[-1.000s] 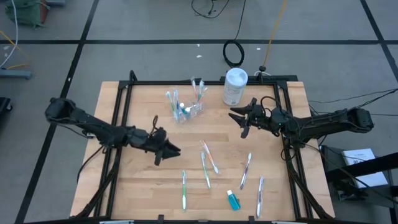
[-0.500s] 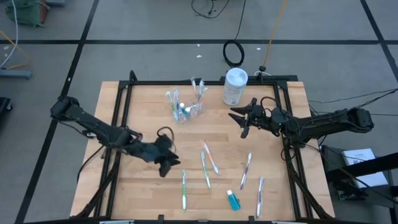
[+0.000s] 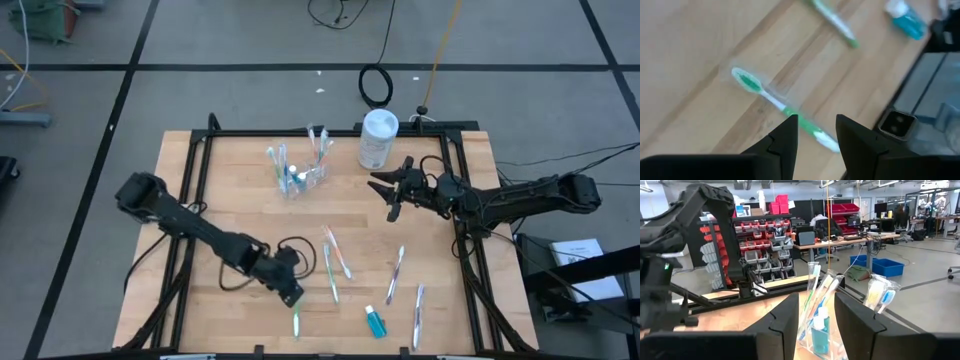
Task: Pick & Place toothbrushing station
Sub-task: Put the green toothbrush into the transparent organizer
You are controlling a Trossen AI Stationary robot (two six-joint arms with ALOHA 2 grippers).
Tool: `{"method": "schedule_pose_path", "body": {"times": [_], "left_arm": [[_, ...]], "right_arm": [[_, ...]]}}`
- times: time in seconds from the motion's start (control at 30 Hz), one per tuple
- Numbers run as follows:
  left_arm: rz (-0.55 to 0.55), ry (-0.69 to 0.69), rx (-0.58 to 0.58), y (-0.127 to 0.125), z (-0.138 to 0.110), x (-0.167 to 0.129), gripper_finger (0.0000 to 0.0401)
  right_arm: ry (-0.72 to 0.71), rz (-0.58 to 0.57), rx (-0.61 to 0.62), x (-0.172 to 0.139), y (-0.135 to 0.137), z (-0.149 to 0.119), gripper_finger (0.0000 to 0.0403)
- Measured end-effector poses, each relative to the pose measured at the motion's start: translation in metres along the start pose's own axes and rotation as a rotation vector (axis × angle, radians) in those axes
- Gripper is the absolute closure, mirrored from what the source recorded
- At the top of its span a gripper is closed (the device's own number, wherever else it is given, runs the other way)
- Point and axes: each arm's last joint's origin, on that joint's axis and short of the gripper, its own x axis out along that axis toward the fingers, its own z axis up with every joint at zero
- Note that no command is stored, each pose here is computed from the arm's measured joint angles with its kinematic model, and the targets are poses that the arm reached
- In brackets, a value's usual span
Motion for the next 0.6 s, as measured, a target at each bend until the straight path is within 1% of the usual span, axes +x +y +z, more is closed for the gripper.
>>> {"method": "schedule_pose_path", "body": {"times": [0.2, 0.33, 0.47, 0.53, 0.6], "left_arm": [[0.099, 0.042, -0.104, 0.010, -0.010, 0.039, 0.0265], [0.140, 0.033, -0.114, 0.016, -0.013, 0.055, 0.0265], [0.139, -0.026, -0.097, 0.017, -0.009, 0.059, 0.0265], [0.157, -0.040, -0.100, 0.019, -0.006, 0.059, 0.0265], [0.180, -0.056, -0.072, 0.022, -0.003, 0.060, 0.0265]], "right_arm": [[0.044, -0.003, -0.012, 0.000, 0.000, -0.004, 0.0287], [0.096, -0.004, -0.026, -0.001, -0.001, -0.009, 0.0287], [0.106, -0.005, -0.021, -0.001, -0.001, -0.010, 0.0287], [0.109, -0.005, 0.001, -0.001, -0.001, -0.011, 0.0287], [0.119, -0.008, 0.034, -0.001, -0.001, -0.012, 0.0287]]}}
